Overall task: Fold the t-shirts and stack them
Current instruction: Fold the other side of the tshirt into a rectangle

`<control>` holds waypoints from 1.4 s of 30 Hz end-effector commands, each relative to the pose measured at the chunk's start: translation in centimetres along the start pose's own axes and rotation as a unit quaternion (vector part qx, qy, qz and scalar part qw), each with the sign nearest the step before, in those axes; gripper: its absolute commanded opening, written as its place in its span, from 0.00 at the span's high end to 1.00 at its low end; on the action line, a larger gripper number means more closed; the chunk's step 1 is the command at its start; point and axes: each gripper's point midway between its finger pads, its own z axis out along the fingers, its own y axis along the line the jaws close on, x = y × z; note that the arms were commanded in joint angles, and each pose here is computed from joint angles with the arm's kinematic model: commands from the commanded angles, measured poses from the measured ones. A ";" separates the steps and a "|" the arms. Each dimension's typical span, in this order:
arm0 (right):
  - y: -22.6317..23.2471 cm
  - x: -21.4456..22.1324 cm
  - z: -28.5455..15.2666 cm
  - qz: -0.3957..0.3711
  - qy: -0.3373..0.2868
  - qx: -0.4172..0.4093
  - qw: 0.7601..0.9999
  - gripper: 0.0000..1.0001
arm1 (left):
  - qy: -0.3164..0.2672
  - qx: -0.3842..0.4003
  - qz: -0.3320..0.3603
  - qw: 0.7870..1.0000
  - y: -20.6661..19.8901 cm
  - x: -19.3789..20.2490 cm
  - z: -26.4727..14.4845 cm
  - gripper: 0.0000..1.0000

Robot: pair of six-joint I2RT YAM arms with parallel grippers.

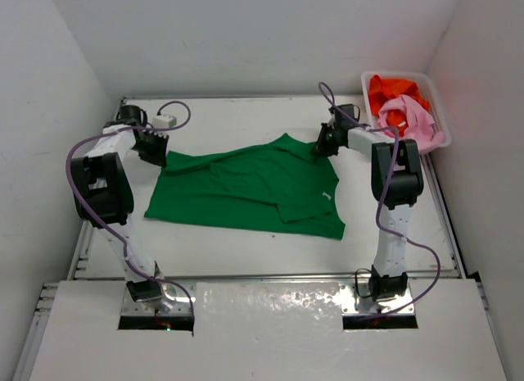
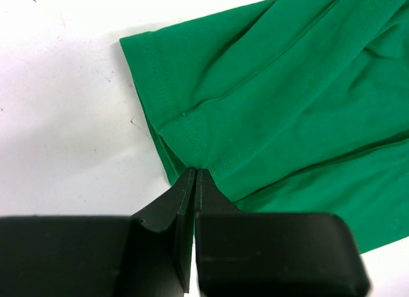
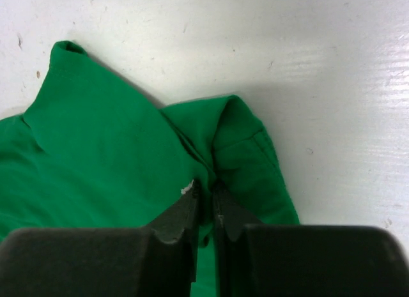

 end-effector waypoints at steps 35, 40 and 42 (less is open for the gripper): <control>4.1 -6.8 -13.2 -0.124 -0.152 -0.066 0.978 1.00 | -0.206 -0.014 -0.022 0.978 3.2 -14.1 -1.8 1.00; 3.8 -8.5 -11.0 -0.117 -0.141 -0.059 0.981 1.00 | -0.208 -0.010 -0.035 0.977 3.5 -14.0 -0.5 1.00; 4.1 -8.4 -11.7 -0.118 -0.150 -0.064 0.979 1.00 | -0.202 -0.006 -0.031 0.979 3.0 -13.3 -0.4 1.00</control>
